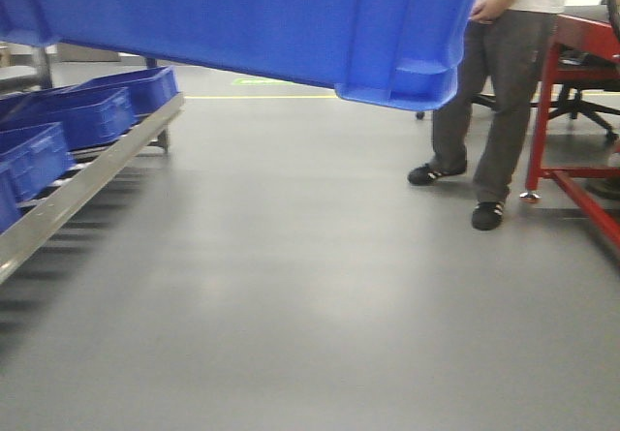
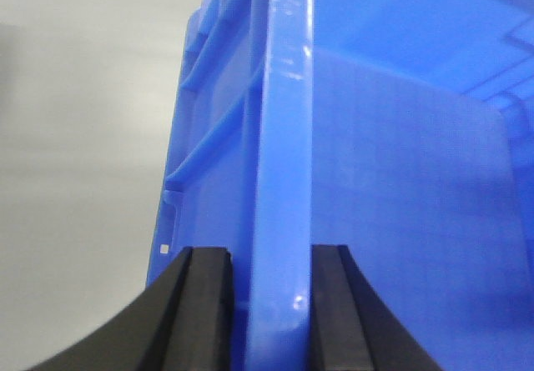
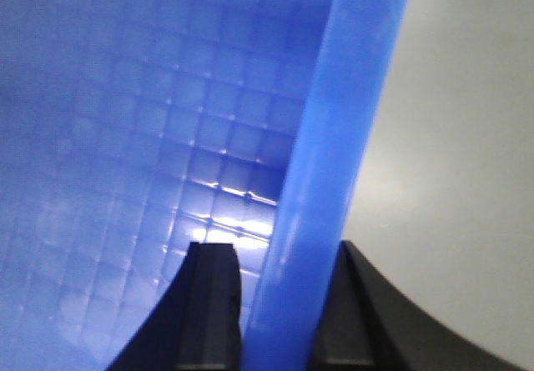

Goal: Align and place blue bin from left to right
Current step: 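Drive across the floor carrying the blue bin in both grippers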

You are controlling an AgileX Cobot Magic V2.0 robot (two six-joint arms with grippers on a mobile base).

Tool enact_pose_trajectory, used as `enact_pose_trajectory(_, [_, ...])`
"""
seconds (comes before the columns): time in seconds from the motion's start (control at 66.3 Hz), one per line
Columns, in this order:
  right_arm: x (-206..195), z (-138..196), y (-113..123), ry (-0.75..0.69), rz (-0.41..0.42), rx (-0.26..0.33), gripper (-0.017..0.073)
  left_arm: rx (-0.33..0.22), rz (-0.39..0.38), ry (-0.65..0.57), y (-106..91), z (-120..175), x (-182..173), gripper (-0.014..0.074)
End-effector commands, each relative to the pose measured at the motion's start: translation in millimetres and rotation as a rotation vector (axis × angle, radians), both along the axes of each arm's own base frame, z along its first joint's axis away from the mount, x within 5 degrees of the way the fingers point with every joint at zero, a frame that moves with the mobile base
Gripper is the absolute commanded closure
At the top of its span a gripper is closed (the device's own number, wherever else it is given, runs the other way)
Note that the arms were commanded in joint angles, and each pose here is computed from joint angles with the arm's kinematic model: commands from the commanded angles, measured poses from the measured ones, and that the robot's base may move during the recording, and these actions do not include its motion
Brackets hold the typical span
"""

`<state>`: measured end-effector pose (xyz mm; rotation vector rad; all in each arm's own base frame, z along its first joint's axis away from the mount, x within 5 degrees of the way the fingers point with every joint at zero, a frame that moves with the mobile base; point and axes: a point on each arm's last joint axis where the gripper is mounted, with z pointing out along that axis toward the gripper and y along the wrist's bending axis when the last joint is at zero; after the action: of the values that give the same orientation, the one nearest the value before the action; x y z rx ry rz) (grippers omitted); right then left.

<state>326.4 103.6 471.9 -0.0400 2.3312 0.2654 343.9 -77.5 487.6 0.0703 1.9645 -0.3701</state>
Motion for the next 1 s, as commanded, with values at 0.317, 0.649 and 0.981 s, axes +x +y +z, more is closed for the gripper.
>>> enact_pose_trajectory(0.317, [-4.6, 15.9, 3.3, -0.105, 0.04, 0.033, 0.0627, -0.134, -0.006, -0.199, -4.1, 31.4, -7.8, 0.0705])
enact_pose_trajectory(0.649, [-4.6, 15.9, 3.3, -0.105, 0.04, 0.033, 0.0627, -0.134, -0.006, -0.199, -4.1, 31.4, -7.8, 0.0705])
enact_pose_trajectory(0.981, [-4.6, 15.9, 3.3, -0.105, 0.04, 0.033, 0.0627, -0.134, -0.006, -0.199, -4.1, 31.4, -7.8, 0.0705])
